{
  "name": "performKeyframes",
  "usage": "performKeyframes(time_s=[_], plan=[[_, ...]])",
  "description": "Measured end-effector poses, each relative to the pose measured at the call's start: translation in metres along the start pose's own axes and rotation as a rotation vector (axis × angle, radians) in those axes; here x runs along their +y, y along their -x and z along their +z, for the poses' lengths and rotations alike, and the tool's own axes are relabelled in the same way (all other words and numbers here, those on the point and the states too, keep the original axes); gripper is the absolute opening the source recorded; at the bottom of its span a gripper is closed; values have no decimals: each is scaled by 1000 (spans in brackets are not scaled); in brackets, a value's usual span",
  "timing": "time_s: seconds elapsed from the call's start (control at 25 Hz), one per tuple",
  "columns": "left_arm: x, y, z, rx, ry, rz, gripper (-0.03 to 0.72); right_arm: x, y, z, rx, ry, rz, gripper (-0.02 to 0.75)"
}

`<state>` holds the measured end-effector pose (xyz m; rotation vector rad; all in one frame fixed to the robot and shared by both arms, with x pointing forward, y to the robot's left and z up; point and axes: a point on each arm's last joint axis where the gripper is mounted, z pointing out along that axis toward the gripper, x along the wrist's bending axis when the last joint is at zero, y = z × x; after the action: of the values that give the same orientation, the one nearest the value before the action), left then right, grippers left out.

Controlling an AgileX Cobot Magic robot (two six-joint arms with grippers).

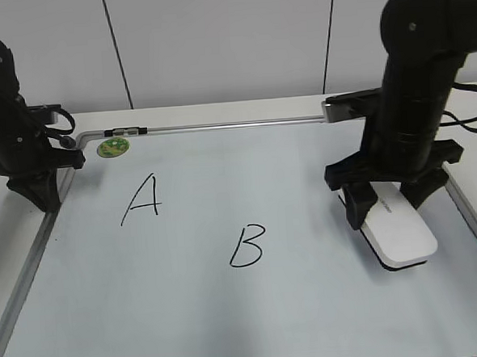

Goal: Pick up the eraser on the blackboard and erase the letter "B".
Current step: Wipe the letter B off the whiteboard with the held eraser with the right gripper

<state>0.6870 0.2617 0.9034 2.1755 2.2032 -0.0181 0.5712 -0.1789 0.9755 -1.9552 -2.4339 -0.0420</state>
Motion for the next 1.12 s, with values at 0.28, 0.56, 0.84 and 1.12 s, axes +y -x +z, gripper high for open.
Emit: performKeyframes(time_s=[0.28,0.56,0.84,1.12], plan=[[0,0,0,0,0,0,20,34,-34,2,-1,-20,-79,521],[0,0,0,-1,0,-1,20,66,-70,18,-26,18,-166,519],[0,0,0,-2,1,-1,20,74,-84,37,-29,-2,-193,519],[0,0,0,-2,0,-1,20,73,-90,45,-33,-21,-203,519]])
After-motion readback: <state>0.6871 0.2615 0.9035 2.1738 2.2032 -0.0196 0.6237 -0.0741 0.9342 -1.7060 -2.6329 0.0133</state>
